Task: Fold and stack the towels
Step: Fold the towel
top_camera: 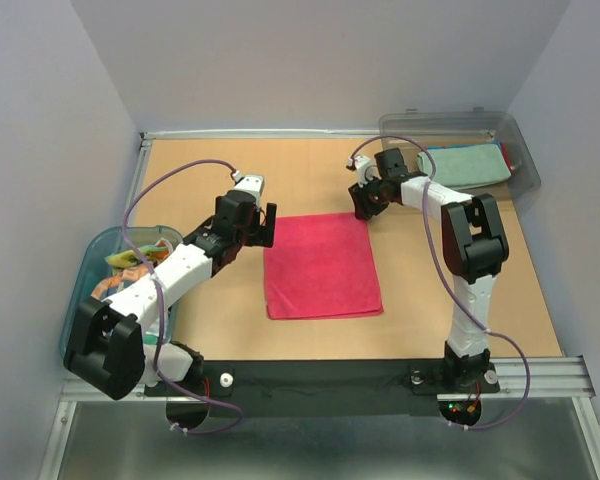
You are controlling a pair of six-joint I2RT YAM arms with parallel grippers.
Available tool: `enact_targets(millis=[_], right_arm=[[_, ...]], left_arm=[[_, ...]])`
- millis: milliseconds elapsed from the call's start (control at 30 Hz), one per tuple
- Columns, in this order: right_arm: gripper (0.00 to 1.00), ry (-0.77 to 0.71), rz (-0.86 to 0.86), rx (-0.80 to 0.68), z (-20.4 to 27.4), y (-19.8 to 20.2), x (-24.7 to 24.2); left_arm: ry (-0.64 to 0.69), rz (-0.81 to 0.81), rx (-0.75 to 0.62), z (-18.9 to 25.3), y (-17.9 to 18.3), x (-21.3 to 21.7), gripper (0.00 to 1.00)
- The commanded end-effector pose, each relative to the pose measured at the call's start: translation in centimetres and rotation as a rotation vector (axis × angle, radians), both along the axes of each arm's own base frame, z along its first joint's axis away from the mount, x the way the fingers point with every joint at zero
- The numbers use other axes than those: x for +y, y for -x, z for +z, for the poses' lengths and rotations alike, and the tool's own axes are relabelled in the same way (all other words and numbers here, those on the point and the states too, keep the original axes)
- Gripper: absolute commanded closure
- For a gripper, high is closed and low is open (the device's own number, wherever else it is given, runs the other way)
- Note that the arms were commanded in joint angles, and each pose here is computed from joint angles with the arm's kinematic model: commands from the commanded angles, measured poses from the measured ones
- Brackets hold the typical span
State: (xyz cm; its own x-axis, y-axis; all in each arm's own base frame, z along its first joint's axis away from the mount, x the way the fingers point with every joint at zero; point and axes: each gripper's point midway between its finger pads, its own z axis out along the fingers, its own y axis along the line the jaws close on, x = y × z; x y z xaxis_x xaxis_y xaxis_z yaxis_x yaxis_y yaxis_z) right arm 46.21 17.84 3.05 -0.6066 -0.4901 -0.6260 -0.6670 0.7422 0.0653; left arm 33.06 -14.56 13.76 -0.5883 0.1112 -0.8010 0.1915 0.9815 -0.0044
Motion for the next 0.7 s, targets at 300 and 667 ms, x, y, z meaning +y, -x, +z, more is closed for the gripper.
enact_targets(millis=[300,667], right_arm=[[0.85,0.066,0.012,0.043,-2.4,0.9,-1.5],[0.99,0.099,0.013,0.064,-3.3,1.6,-2.1]], left_arm=[[0.001,-0.029,-0.049,0.9,-5.1,-0.6,0.04],[0.001,-0.279,0.079,-2.7,-10.2,-2.4,0.11]])
